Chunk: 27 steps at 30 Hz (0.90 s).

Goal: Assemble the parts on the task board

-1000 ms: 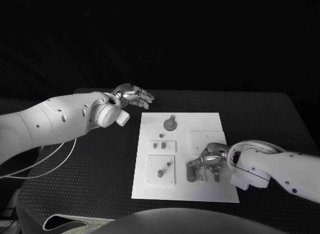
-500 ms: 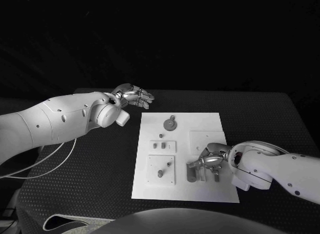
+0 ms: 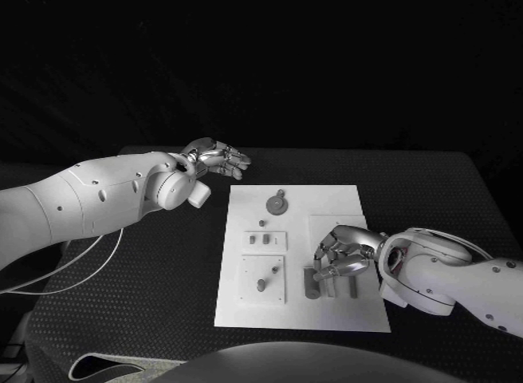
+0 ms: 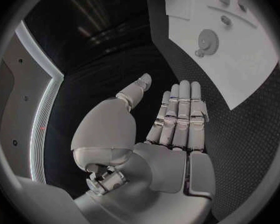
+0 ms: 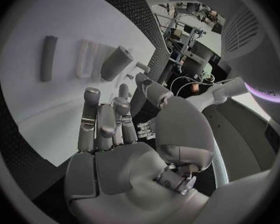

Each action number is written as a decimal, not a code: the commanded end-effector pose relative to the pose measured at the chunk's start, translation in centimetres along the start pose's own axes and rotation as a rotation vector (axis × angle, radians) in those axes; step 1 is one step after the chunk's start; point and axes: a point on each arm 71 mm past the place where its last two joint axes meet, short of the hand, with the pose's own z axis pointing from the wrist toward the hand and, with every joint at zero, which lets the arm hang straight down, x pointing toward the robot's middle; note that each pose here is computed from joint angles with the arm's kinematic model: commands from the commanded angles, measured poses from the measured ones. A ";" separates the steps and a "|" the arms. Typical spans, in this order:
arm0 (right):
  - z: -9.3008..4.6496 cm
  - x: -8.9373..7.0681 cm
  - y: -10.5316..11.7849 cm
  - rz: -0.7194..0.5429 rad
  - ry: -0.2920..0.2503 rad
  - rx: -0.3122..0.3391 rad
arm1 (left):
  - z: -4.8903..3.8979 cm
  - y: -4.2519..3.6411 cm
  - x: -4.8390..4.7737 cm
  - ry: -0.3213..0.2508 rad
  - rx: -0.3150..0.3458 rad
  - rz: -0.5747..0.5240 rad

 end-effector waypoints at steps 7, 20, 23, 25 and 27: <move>-0.1 0.6 1.6 -0.287 0.027 -0.203 | -0.03 -0.14 0.11 0.014 0.009 -0.001; 0.3 1.9 2.2 -0.422 0.039 -0.264 | -0.08 -0.09 0.03 0.016 0.007 -0.001; 0.4 2.2 2.3 -0.451 0.035 -0.272 | -0.08 -0.09 0.05 0.016 0.007 -0.001; 0.4 2.3 2.3 -0.469 0.030 -0.274 | -0.07 -0.10 0.05 0.017 0.007 -0.001; 0.5 2.4 2.3 -0.483 0.026 -0.277 | -0.08 -0.09 0.03 0.016 0.007 -0.001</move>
